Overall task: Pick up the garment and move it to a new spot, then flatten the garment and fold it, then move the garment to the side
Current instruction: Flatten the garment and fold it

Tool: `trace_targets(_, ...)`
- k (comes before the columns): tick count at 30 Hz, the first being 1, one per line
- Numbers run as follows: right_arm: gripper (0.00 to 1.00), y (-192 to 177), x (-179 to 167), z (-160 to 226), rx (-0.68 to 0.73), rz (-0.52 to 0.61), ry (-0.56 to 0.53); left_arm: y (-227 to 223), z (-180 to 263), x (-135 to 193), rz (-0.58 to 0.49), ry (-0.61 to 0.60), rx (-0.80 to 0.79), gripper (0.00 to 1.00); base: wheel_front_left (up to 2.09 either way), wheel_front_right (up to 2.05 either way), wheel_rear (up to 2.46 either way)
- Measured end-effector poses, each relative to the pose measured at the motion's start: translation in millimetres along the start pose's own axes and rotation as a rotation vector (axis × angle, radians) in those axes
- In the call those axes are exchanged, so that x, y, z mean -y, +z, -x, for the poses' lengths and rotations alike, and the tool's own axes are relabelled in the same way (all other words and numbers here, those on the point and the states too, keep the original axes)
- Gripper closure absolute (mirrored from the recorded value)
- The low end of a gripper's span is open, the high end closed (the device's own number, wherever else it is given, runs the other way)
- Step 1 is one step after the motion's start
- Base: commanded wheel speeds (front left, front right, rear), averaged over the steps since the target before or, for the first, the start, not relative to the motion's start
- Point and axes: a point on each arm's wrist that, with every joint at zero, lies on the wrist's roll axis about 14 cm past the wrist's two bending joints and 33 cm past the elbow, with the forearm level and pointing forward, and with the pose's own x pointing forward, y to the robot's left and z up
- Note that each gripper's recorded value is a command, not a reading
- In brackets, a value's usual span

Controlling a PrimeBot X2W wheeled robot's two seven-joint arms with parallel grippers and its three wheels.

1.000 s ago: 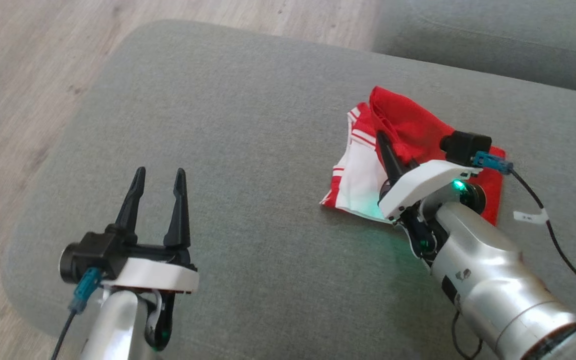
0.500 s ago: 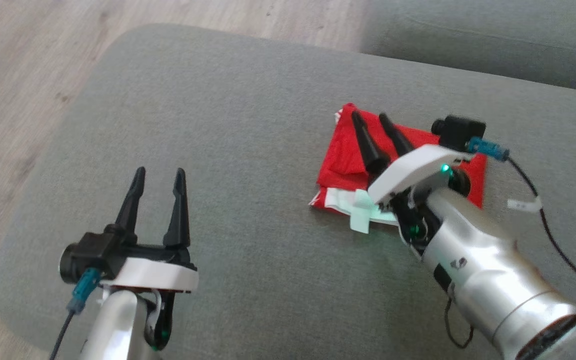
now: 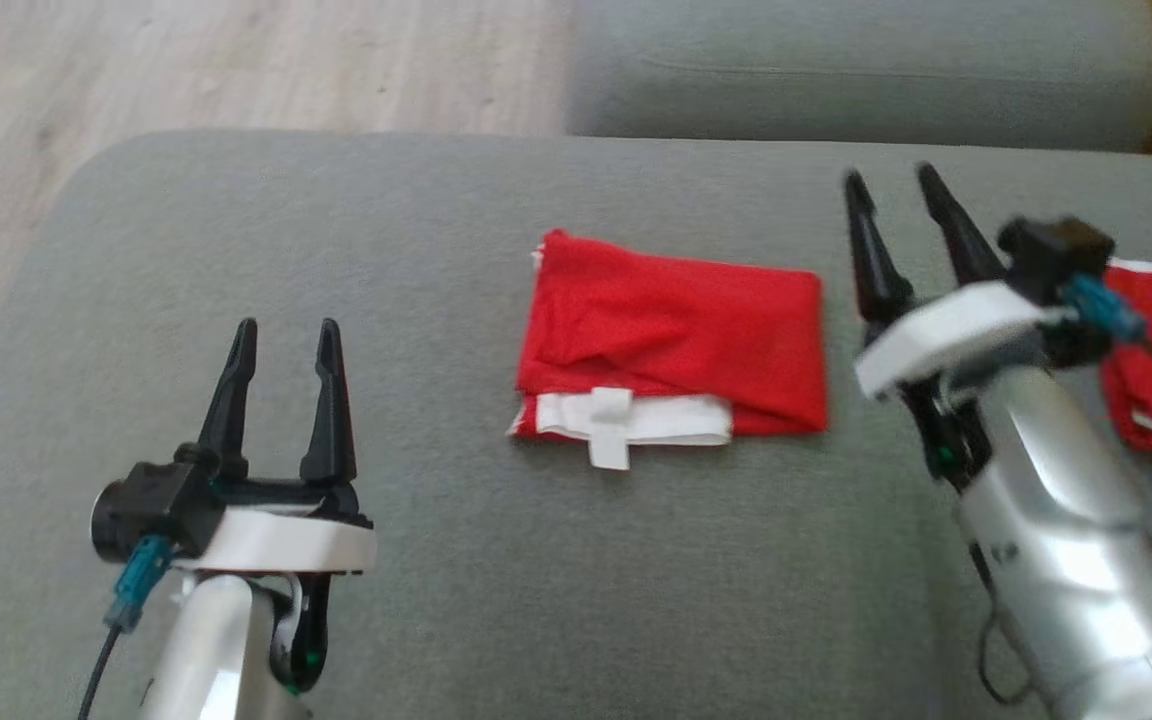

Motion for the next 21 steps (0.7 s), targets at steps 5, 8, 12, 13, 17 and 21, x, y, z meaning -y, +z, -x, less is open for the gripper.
trace_targets(5,0.00,-9.5,44.4,45.7,-0.001,0.092,-0.123,-2.9,-10.9,21.8,0.013,-0.061,-0.002,0.00,0.00,0.00,0.00)
trace_targets(8,0.00,-11.1,57.5,68.4,0.013,0.101,-0.184,-7.2,-14.2,32.0,0.020,-0.087,-0.011,0.00,0.00,0.00,0.00)
trace_targets(12,0.00,-10.7,64.6,93.1,0.036,0.113,-0.240,-15.4,-15.1,39.7,0.029,-0.104,-0.032,0.00,0.00,0.00,0.00)
trace_targets(13,0.00,-11.1,66.9,99.4,0.038,0.116,-0.254,-17.6,-15.1,41.8,0.030,-0.108,-0.038,0.00,0.00,0.00,0.00)
trace_targets(17,0.00,-17.3,76.1,124.6,0.038,0.091,-0.309,-26.1,-13.9,48.9,0.035,-0.126,-0.061,0.00,0.00,0.00,0.00)
trace_targets(21,0.00,-19.5,75.3,135.9,0.049,0.053,-0.324,-34.2,-11.6,53.1,0.039,-0.136,-0.084,0.00,0.00,0.00,0.00)
